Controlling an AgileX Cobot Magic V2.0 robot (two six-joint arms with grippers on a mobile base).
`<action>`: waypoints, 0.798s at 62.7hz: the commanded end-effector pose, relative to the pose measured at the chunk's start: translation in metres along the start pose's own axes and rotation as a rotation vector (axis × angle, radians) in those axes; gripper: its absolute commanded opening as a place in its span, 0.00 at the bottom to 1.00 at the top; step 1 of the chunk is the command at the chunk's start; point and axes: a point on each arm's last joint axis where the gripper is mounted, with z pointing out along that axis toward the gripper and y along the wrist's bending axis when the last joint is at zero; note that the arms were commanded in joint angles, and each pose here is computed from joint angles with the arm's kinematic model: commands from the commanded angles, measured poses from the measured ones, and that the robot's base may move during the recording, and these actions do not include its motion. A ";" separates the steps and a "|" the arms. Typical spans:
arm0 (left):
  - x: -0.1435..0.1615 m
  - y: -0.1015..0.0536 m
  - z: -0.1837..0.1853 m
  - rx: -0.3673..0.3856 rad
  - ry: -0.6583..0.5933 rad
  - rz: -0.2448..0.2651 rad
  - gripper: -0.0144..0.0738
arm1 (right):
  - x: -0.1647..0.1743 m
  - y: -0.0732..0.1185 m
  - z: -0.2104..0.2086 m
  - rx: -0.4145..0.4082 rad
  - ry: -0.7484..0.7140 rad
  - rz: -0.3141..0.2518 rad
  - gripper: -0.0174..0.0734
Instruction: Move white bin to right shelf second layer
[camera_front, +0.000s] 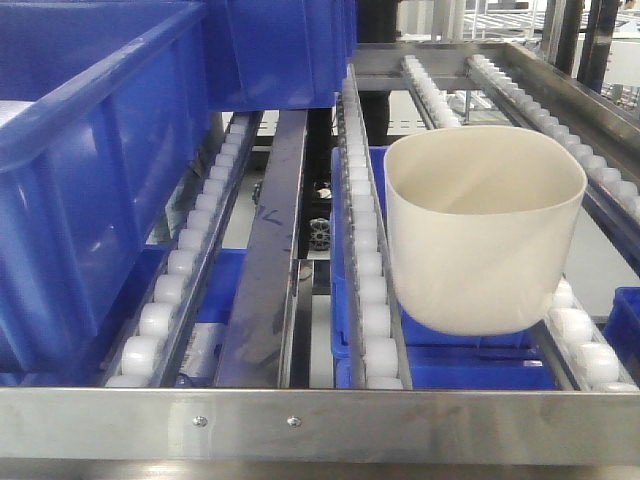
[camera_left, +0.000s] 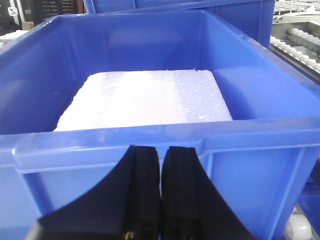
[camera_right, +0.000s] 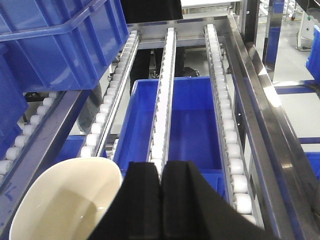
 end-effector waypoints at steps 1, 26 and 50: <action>0.004 0.000 0.000 -0.003 -0.062 -0.009 0.26 | -0.014 0.000 -0.011 0.002 -0.134 -0.013 0.25; 0.004 0.000 0.000 -0.003 -0.062 -0.009 0.26 | 0.081 -0.020 -0.050 0.095 -0.240 -0.017 0.25; 0.004 0.000 0.000 -0.003 -0.062 -0.009 0.26 | 0.108 -0.024 -0.053 0.098 -0.252 -0.069 0.25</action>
